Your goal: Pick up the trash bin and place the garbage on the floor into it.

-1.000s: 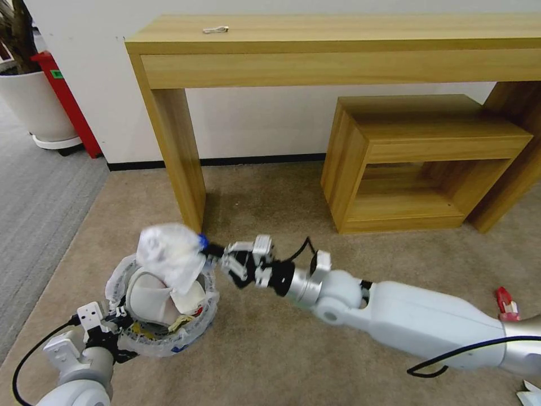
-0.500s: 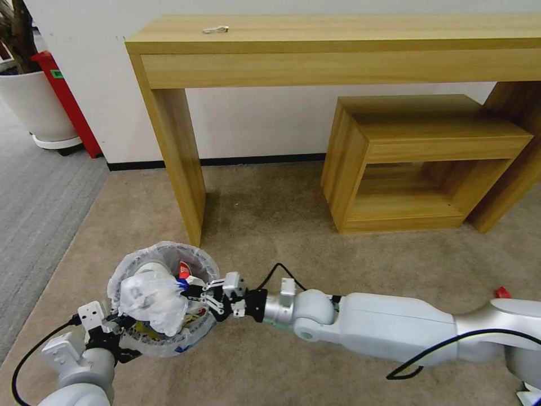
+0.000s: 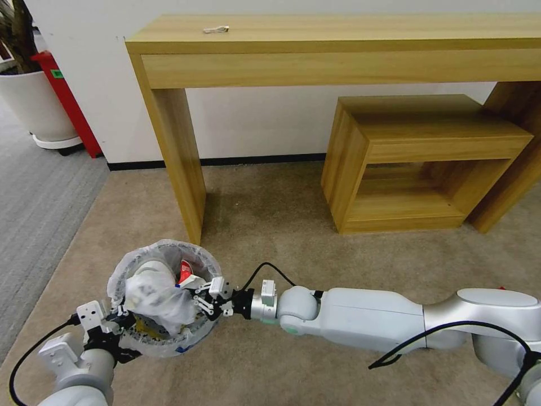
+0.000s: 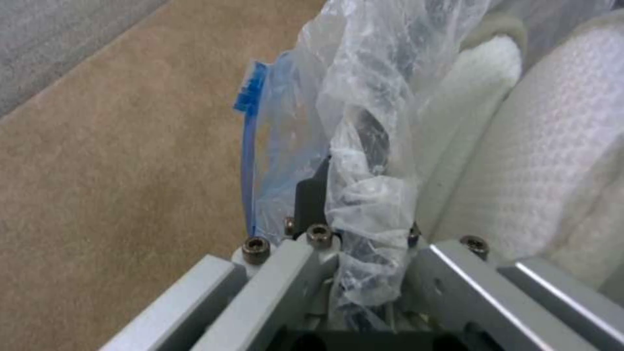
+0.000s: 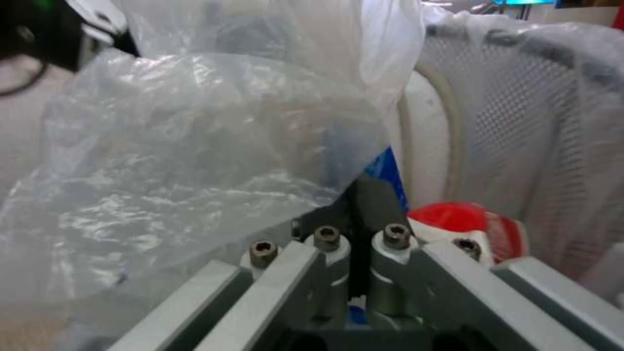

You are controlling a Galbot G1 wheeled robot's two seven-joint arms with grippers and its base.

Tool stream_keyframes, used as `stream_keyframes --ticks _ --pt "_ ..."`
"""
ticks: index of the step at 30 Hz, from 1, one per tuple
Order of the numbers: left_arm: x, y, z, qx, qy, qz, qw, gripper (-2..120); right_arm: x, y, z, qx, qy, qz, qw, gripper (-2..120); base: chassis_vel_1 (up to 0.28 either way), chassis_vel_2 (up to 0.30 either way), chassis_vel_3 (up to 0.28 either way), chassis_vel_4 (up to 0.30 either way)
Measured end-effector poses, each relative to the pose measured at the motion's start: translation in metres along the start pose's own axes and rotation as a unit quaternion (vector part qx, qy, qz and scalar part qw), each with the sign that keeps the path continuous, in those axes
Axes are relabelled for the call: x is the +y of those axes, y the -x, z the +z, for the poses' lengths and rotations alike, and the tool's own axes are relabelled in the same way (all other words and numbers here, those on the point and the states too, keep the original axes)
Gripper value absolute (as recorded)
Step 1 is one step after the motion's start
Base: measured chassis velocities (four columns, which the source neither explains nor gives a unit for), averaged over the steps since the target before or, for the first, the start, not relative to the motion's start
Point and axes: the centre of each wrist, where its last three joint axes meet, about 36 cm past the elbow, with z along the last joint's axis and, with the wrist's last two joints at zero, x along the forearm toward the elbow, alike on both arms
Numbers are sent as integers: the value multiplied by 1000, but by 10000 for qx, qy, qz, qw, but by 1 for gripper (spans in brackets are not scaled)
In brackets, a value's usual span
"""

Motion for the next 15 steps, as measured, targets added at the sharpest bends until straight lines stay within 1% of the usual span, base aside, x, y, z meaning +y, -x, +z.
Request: stream_keyframes --ticks 5,11,13,14,15 --pt "-2 -1 1 12 1 14 10000 0 -7 -3 7 165 -311 141 9993 0 0 0 0 0" --pt "-1 0 3 30 7 -1 10000 0 -3 -2 7 136 -343 212 9991 0 0 0 0 0" --pt "0 2 3 36 12 -6 10000 0 -2 -1 5 89 -337 209 9992 9 0 0 0 0" --pt "0 2 3 36 12 -6 10000 0 -2 -1 5 89 -337 209 9992 9 0 0 0 0" --pt "1 4 3 42 10 -16 10000 0 -1 -1 4 70 -336 212 9992 14 0 0 0 0"
